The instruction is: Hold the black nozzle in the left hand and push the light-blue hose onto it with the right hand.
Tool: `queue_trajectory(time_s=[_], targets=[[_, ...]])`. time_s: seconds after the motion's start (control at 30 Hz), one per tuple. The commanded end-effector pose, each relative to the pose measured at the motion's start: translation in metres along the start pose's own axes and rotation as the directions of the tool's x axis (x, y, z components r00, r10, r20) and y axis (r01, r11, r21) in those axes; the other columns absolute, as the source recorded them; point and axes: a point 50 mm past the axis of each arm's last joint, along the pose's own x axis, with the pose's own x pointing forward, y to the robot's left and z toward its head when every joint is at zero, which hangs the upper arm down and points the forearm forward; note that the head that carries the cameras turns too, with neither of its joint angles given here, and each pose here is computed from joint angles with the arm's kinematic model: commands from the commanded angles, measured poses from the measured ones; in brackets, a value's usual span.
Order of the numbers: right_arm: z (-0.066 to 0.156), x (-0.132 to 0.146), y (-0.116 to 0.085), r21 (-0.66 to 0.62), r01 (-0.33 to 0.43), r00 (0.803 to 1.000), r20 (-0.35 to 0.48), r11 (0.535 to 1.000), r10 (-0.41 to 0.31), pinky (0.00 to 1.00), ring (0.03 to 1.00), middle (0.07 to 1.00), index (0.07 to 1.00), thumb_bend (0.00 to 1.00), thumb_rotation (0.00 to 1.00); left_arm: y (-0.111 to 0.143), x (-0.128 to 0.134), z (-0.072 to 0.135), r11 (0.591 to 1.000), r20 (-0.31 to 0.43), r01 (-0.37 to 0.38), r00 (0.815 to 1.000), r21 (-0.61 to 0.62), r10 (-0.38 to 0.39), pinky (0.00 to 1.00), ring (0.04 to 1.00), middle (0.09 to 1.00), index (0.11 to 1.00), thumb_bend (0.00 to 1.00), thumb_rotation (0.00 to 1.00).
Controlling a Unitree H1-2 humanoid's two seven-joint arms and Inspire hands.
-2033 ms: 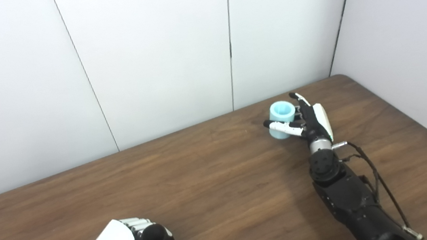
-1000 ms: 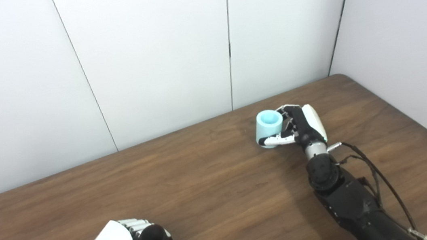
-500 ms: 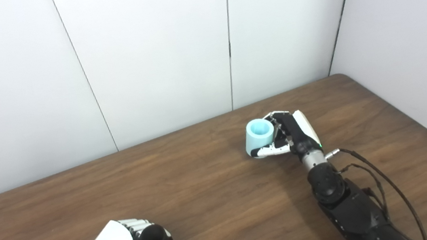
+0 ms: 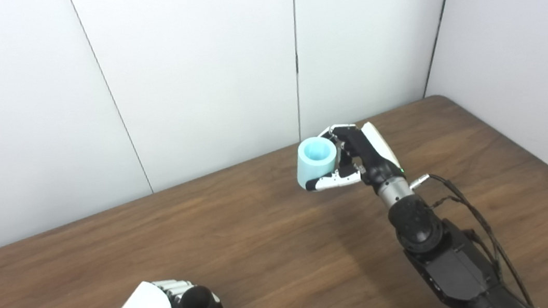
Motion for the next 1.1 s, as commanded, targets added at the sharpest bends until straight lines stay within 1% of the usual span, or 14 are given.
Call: queue_trajectory(time_s=[0.0,0.2,0.23,0.27,0.3,0.43,0.53,0.6,0.63,0.67,0.73,0.83,0.9,1.07], targets=[[0.023,0.011,-0.012,0.012,0.033,0.997,0.071,0.999,-0.034,0.04,0.090,0.213,0.484,0.52,0.12,-0.052,-0.035,0.023,0.986,-0.044,0.110,0.992,-0.121,-0.117,0.42,0.501,0.495,0.476,0.52,0.00],[0.036,0.003,-0.017,0.069,0.002,0.997,0.077,0.998,-0.007,0.04,0.099,0.199,0.484,0.52,0.13,-0.055,-0.031,0.027,0.987,-0.033,0.112,0.993,-0.119,-0.116,0.41,0.491,0.492,0.479,0.52,0.00],[0.040,0.000,-0.018,0.083,-0.006,0.997,0.083,0.997,-0.001,0.08,0.147,0.332,0.483,0.52,0.07,-0.056,-0.030,0.028,0.986,-0.034,0.111,0.993,-0.124,-0.116,0.40,0.491,0.492,0.479,0.52,0.00],[0.042,-0.002,-0.019,0.092,-0.011,0.996,0.085,0.996,0.004,0.09,0.166,0.413,0.482,0.53,0.03,-0.057,-0.029,0.028,0.986,-0.034,0.110,0.993,-0.128,-0.115,0.39,0.482,0.491,0.481,0.52,0.00],[0.046,-0.005,-0.020,0.105,-0.020,0.996,0.092,0.994,0.010,0.10,0.172,0.441,0.482,0.53,0.01,-0.059,-0.028,0.029,0.985,-0.035,0.112,0.993,-0.132,-0.117,0.39,0.479,0.490,0.482,0.52,0.00],[0.059,-0.016,-0.023,0.123,-0.069,0.992,0.116,0.990,0.055,0.15,0.239,0.404,0.516,0.52,0.00,-0.064,-0.024,0.032,0.982,-0.037,0.123,0.991,-0.143,-0.130,0.38,0.479,0.494,0.478,0.52,0.00],[0.069,-0.024,-0.023,0.116,-0.100,0.986,0.142,0.988,0.083,0.14,0.211,0.434,0.501,0.52,0.00,-0.067,-0.020,0.034,0.983,-0.033,0.120,0.992,-0.143,-0.126,0.38,0.473,0.491,0.481,0.52,0.00],[0.074,-0.028,-0.023,0.138,-0.122,0.983,0.155,0.983,0.100,0.14,0.213,0.403,0.513,0.52,0.00,-0.069,-0.017,0.035,0.984,-0.027,0.117,0.992,-0.138,-0.122,0.38,0.472,0.489,0.483,0.52,0.00],[0.076,-0.031,-0.023,0.156,-0.141,0.980,0.165,0.978,0.115,0.17,0.257,0.412,0.514,0.52,0.00,-0.070,-0.015,0.036,0.983,-0.024,0.123,0.992,-0.137,-0.127,0.38,0.472,0.489,0.483,0.52,0.00],[0.078,-0.032,-0.023,0.169,-0.153,0.977,0.171,0.974,0.124,0.26,0.352,0.464,0.488,0.52,0.00,-0.071,-0.013,0.037,0.983,-0.021,0.127,0.991,-0.136,-0.131,0.38,0.470,0.490,0.482,0.52,0.00],[0.082,-0.037,-0.023,0.177,-0.181,0.970,0.193,0.967,0.146,0.32,0.413,0.497,0.469,0.52,0.00,-0.073,-0.009,0.040,0.982,-0.015,0.126,0.991,-0.140,-0.129,0.37,0.465,0.491,0.481,0.52,0.00],[0.087,-0.042,-0.022,0.185,-0.207,0.961,0.221,0.961,0.164,0.21,0.295,0.418,0.511,0.52,0.00,-0.076,-0.005,0.043,0.983,-0.007,0.122,0.992,-0.136,-0.124,0.36,0.442,0.488,0.483,0.52,0.00],[0.093,-0.047,-0.019,0.188,-0.227,0.956,0.231,0.956,0.181,0.13,0.197,0.459,0.488,0.53,0.00,-0.076,-0.002,0.044,0.984,-0.003,0.114,0.993,-0.134,-0.115,0.33,0.410,0.477,0.493,0.52,0.00],[0.106,-0.055,-0.013,0.212,-0.282,0.940,0.256,0.936,0.225,0.15,0.238,0.441,0.519,0.52,0.00,-0.079,0.004,0.046,0.984,0.004,0.121,0.993,-0.129,-0.121,0.33,0.416,0.474,0.496,0.52,0.00]])
